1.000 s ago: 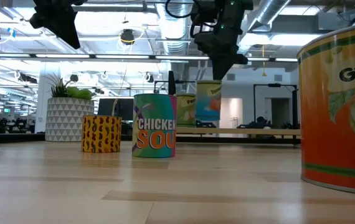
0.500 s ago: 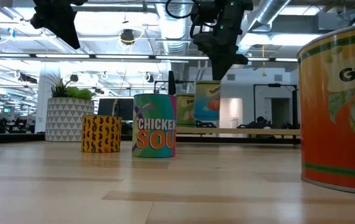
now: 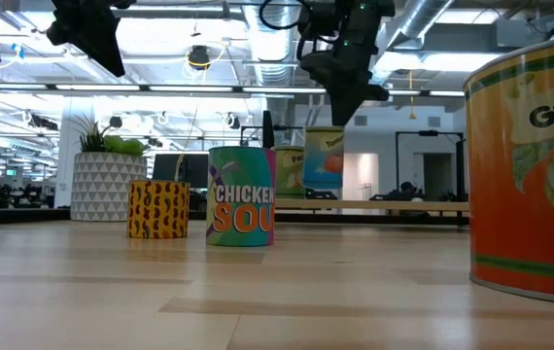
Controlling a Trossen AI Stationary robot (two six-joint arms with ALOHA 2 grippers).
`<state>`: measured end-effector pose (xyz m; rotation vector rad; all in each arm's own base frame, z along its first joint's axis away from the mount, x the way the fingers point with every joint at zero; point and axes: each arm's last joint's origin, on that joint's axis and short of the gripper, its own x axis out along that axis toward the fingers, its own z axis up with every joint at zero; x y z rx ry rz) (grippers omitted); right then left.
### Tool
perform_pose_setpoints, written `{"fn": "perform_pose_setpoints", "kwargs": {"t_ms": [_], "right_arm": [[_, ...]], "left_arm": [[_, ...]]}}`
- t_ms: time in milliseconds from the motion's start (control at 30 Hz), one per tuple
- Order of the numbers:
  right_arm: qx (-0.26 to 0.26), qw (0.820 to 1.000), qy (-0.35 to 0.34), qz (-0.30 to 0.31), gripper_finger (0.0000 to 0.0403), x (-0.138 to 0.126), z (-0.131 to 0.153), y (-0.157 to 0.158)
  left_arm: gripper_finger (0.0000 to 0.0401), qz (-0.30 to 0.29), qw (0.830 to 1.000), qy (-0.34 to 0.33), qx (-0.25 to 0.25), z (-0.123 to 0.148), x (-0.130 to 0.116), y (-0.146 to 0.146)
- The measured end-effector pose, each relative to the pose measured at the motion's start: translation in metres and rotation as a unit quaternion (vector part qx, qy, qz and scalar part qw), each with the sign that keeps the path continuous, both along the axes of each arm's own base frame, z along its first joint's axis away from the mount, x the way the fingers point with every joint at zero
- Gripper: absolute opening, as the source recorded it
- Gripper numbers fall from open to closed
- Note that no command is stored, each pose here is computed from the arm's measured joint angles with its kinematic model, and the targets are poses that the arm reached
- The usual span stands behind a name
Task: Pick and place cans onto a shelf
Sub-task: Put the canned tomatoes on the shelf
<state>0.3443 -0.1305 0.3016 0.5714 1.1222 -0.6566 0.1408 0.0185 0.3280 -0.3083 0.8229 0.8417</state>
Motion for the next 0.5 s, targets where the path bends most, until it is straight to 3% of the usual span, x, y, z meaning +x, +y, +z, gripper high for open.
{"fn": "perform_pose_setpoints", "kwargs": {"t_ms": [200, 500], "right_arm": [[-0.006, 0.999, 0.020, 0.046, 0.0000, 0.001, -0.010, 0.007], [0.001, 1.000, 0.017, 0.014, 0.0021, 0.001, -0.014, 0.007]], "left_arm": [[0.0000, -0.005, 1.000, 0.003, 0.003, 0.000, 0.000, 0.000], [0.0000, 0.000, 1.000, 0.000, 0.000, 0.000, 0.000, 0.000]]}}
